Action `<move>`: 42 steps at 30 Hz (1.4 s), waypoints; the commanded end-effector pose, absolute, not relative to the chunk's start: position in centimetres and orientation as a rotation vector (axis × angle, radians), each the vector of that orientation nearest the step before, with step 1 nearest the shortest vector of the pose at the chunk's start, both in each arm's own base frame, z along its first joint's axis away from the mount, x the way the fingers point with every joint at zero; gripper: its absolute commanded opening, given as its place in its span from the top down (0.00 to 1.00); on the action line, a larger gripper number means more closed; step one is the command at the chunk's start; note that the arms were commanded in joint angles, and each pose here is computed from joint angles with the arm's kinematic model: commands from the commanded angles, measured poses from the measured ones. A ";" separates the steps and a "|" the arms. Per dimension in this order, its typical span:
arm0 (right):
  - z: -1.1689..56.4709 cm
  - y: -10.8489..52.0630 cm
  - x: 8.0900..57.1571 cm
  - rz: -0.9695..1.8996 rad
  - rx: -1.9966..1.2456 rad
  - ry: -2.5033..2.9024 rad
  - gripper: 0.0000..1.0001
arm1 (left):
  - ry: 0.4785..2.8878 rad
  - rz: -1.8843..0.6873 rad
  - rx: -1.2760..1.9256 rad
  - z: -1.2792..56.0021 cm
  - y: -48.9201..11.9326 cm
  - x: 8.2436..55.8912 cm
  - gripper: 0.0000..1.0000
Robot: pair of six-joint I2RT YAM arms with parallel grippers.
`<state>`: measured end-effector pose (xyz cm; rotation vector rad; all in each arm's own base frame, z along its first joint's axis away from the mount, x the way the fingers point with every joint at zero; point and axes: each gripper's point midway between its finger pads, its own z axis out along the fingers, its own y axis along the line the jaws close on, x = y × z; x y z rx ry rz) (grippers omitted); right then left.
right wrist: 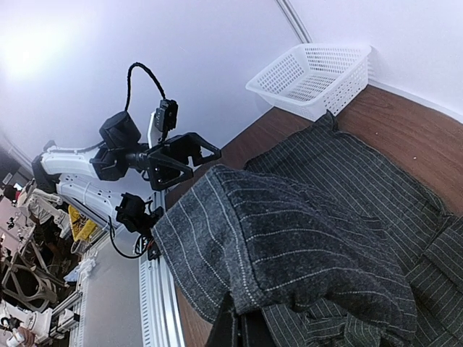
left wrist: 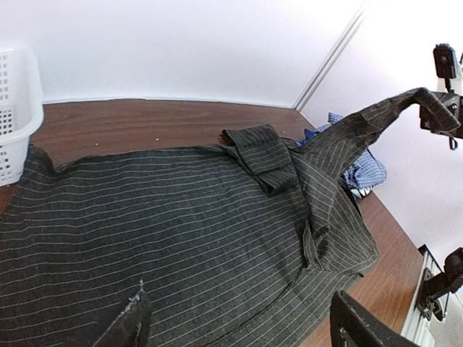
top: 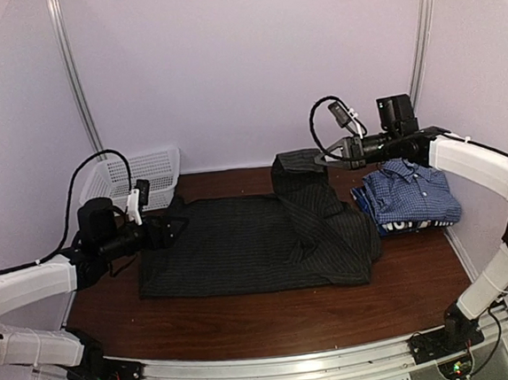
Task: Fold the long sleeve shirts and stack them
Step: Pass from the right arm to the left
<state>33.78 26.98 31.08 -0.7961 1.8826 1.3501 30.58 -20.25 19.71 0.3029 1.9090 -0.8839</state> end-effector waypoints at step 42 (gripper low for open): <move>24.6 29.5 32.0 1.631 -0.670 2.107 1.00 | 0.975 -0.122 1.529 24.2 -46.8 30.9 0.10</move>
